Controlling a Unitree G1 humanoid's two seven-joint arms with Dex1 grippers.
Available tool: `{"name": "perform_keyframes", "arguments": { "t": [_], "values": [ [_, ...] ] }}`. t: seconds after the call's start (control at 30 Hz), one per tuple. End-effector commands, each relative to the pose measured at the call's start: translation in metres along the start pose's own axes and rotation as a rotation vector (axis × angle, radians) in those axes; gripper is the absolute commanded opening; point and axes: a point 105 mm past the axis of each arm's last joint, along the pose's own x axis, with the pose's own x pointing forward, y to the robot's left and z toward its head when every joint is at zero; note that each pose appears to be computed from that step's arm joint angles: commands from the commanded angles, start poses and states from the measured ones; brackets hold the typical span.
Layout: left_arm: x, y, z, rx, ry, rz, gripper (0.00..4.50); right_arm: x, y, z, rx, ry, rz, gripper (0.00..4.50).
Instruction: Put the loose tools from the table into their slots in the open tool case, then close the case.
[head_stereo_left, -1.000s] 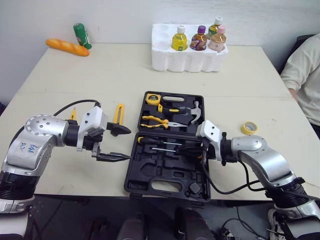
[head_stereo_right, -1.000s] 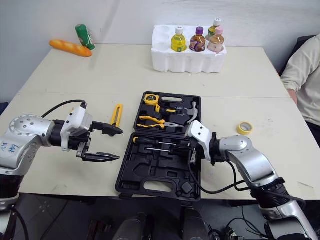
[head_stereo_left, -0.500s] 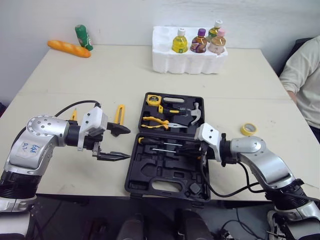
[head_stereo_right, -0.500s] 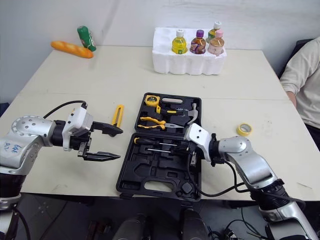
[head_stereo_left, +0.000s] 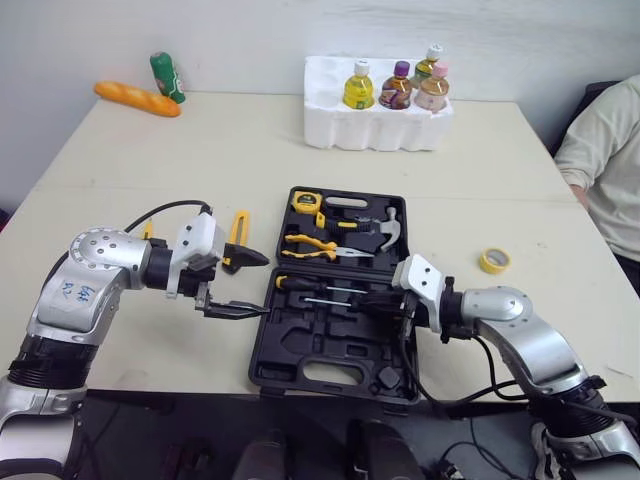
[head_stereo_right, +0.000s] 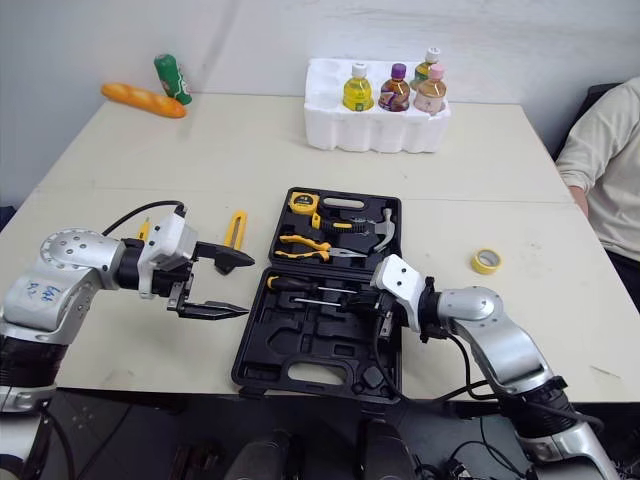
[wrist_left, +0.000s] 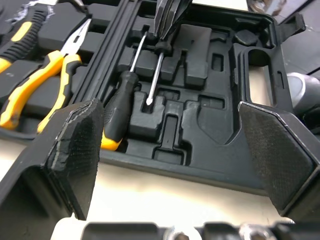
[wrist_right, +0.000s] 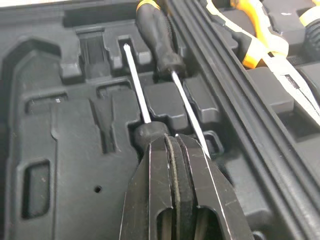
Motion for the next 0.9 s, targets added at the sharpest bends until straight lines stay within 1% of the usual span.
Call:
{"name": "perform_keyframes", "arguments": {
  "t": [0.03, 0.1, 0.23, 0.4, 0.5, 0.67, 0.8, 0.9],
  "values": [
    [-0.002, 0.003, 0.006, 0.035, 0.001, 0.005, 4.50, 0.001, -0.003, 0.007, 0.043, -0.050, -0.018, 0.04],
    [-0.002, 0.004, 0.007, 0.036, -0.003, 0.007, 4.50, 0.000, -0.006, 0.006, 0.010, -0.037, -0.025, 0.04],
    [-0.003, 0.003, 0.006, 0.036, 0.001, 0.004, 4.50, -0.001, -0.004, 0.009, 0.031, -0.058, -0.011, 0.04],
    [-0.004, 0.003, 0.005, 0.034, 0.005, 0.009, 4.50, 0.002, 0.006, 0.004, 0.024, -0.036, 0.050, 0.04],
    [-0.005, 0.002, 0.005, 0.033, 0.007, 0.012, 4.50, 0.002, 0.007, -0.014, 0.001, 0.045, 0.060, 0.04],
    [-0.006, 0.001, 0.004, 0.026, 0.010, 0.017, 4.50, 0.000, 0.011, -0.034, 0.011, 0.150, 0.089, 0.04],
    [-0.005, 0.000, 0.002, 0.026, 0.011, 0.014, 4.50, -0.001, 0.013, -0.044, 0.035, 0.204, 0.095, 0.04],
    [-0.003, 0.000, 0.003, 0.026, 0.007, 0.012, 4.50, -0.001, 0.010, -0.056, 0.048, 0.277, 0.079, 0.04]
  ]
}}
